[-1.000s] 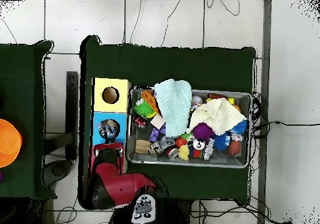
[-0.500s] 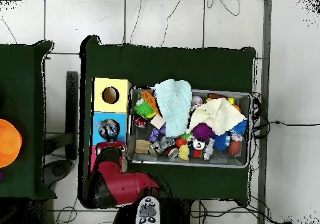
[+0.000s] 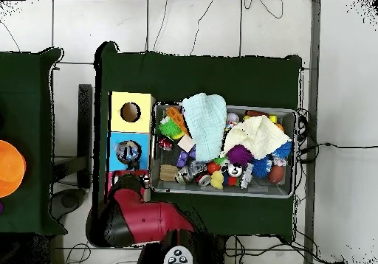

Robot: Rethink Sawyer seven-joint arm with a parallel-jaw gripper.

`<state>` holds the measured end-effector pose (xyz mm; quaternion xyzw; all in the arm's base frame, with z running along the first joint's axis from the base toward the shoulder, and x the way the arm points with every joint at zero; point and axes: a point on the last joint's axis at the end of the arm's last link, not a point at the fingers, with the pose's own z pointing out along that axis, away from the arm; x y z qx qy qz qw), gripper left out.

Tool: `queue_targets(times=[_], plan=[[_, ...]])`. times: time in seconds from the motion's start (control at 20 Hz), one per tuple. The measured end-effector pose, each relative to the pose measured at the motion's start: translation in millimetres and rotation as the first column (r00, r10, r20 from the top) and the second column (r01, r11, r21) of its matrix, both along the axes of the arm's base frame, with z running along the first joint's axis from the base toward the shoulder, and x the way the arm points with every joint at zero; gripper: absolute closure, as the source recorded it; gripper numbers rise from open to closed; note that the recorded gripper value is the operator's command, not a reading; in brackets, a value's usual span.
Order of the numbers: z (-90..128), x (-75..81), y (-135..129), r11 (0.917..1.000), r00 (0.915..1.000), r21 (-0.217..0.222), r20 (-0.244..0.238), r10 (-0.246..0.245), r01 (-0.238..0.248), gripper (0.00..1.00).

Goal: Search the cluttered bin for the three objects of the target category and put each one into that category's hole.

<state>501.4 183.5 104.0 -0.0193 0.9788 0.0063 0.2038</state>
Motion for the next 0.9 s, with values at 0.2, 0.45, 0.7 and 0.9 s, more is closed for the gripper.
queue_targets(times=[0.2, 0.45, 0.7, 0.9], plan=[[16.3, 1.0, 0.4, 1.0, 0.9995, 0.0, -0.029, -0.007, 0.007, 1.0], [33.4, 6.8, 1.2, 0.9998, 0.9997, 0.006, -0.018, -0.019, 0.019, 1.0], [44.2, 11.5, 1.5, 0.9996, 0.9996, 0.011, 0.005, -0.027, 0.027, 1.0], [49.2, 13.5, 2.2, 0.9995, 0.9995, 0.014, 0.016, -0.028, 0.028, 1.0]])
